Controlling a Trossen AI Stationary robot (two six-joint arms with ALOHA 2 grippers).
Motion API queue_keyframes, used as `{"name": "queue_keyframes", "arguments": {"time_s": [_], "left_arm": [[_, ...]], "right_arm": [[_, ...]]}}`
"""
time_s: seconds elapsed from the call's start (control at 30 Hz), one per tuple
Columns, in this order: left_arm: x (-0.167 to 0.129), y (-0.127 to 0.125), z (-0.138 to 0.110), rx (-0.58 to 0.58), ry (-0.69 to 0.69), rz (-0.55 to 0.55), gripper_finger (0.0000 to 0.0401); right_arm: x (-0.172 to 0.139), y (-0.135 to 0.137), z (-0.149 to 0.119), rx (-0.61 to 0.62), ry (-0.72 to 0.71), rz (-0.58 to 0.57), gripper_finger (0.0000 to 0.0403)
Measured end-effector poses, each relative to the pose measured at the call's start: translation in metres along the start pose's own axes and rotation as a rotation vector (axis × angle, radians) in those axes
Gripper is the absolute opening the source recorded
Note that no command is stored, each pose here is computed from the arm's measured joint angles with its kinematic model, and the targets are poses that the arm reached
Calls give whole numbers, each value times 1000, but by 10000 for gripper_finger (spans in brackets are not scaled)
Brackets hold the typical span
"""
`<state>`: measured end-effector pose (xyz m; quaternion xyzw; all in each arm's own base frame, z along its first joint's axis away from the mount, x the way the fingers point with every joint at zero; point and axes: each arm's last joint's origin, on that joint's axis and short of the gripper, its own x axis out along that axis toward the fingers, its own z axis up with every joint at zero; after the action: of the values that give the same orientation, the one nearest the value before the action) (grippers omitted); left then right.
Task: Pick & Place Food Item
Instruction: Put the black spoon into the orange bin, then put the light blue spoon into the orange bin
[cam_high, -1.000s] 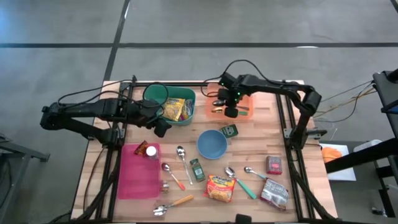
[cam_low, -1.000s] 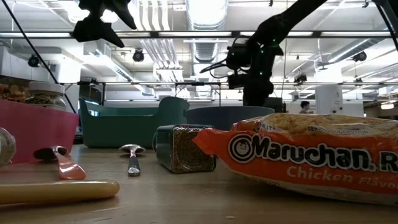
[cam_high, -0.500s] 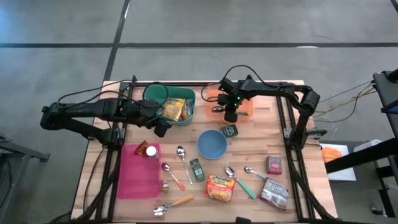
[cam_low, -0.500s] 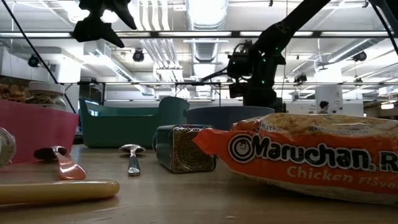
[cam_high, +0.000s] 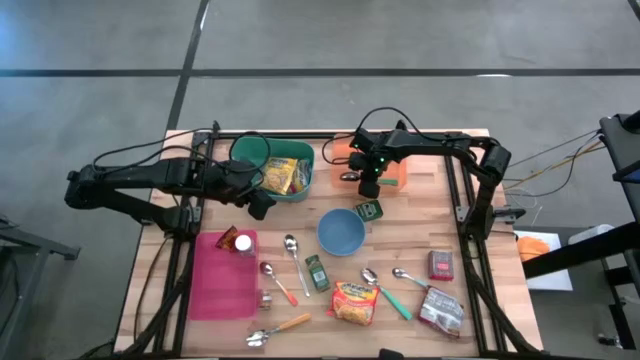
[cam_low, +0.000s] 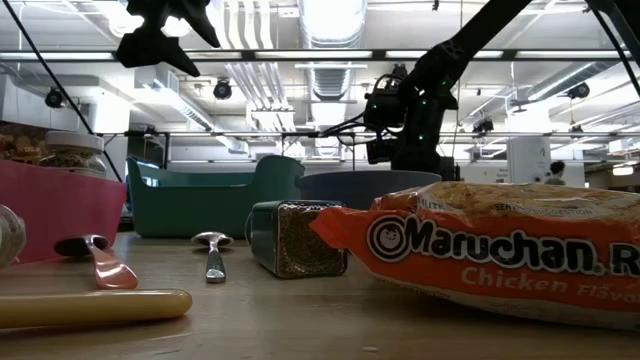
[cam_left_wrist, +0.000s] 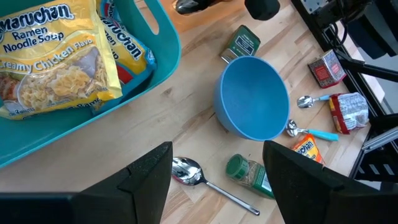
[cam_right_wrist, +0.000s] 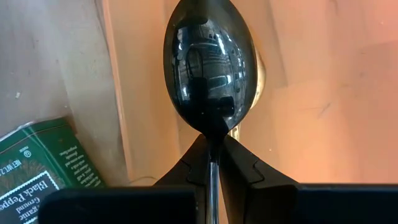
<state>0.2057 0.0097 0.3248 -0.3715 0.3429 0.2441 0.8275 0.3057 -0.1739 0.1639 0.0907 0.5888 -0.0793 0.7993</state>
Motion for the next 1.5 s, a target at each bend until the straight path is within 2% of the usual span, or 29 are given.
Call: {"name": "queue_keyframes", "arguments": {"time_s": [0.2, 0.57, 0.67, 0.8, 1.03, 1.27, 1.5], "left_arm": [[0, 0, 0, 0, 0, 0, 250], [0, 0, 0, 1, 0, 0, 250], [0, 0, 0, 0, 0, 0, 250], [0, 0, 0, 0, 0, 0, 250], [0, 0, 0, 0, 0, 0, 251], [0, 0, 0, 0, 0, 1, 251], [0, 0, 0, 0, 0, 1, 251]], "right_arm": [[5, 1, -5, 11, 9, 1, 13], [11, 2, -12, 106, 18, 1, 19], [11, 2, -13, 127, 33, 8, 52], [10, 2, -11, 144, 23, 6, 118], [9, 2, -11, 247, 25, 4, 208], [-12, 4, -9, 343, -37, -3, 244], [-50, 10, -8, 376, -149, -38, 247]]}}
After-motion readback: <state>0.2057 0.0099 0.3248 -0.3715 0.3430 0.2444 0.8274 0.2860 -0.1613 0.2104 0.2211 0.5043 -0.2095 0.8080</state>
